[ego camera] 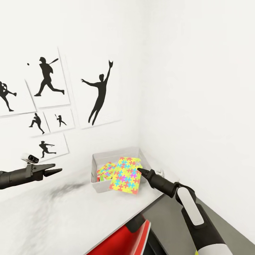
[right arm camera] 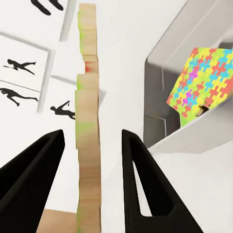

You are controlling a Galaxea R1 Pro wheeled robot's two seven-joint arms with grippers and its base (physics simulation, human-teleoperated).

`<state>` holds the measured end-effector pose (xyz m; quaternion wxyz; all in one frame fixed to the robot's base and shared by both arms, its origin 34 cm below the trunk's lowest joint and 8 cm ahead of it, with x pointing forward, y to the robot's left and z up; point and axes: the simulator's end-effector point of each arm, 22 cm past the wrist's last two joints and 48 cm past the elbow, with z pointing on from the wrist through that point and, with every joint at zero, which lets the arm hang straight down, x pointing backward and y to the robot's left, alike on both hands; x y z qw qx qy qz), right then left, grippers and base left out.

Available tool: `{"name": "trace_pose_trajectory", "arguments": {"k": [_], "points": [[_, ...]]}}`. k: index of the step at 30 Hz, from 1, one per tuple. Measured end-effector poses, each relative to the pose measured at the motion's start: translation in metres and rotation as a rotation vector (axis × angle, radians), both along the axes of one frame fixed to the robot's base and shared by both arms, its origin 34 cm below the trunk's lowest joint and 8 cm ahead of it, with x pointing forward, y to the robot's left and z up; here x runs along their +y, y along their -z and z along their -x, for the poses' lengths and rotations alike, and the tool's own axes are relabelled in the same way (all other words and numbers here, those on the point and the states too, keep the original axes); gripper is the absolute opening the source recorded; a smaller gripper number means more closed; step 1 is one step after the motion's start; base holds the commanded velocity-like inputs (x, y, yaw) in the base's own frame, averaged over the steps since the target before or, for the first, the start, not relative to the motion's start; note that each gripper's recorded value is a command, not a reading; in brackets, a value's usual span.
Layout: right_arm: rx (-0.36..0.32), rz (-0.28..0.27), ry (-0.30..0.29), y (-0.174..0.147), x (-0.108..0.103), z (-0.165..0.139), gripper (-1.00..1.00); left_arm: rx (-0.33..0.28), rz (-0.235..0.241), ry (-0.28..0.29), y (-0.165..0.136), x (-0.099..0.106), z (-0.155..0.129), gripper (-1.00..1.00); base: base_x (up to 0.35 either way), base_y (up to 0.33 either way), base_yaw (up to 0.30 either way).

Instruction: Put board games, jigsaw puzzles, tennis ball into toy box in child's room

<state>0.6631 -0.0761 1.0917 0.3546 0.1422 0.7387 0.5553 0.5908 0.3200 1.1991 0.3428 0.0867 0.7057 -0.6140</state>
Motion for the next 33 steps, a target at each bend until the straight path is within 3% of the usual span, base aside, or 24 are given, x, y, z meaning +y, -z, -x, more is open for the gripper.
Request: {"name": "trace_pose_trajectory", "arguments": {"k": [16, 33], "points": [[0.001, 0.000, 0.000, 0.0006, 0.0000, -0.0002, -1.00, 0.000, 0.001, 0.000, 0.0000, 0.0001, -0.0003, 1.00, -0.012, 0.006, 0.104], [0.001, 0.000, 0.000, 0.0005, 0.0000, -0.0001, -1.00, 0.000, 0.001, 0.000, 0.0000, -0.0001, -0.0001, 1.00, -0.016, 0.007, 0.009]]}}
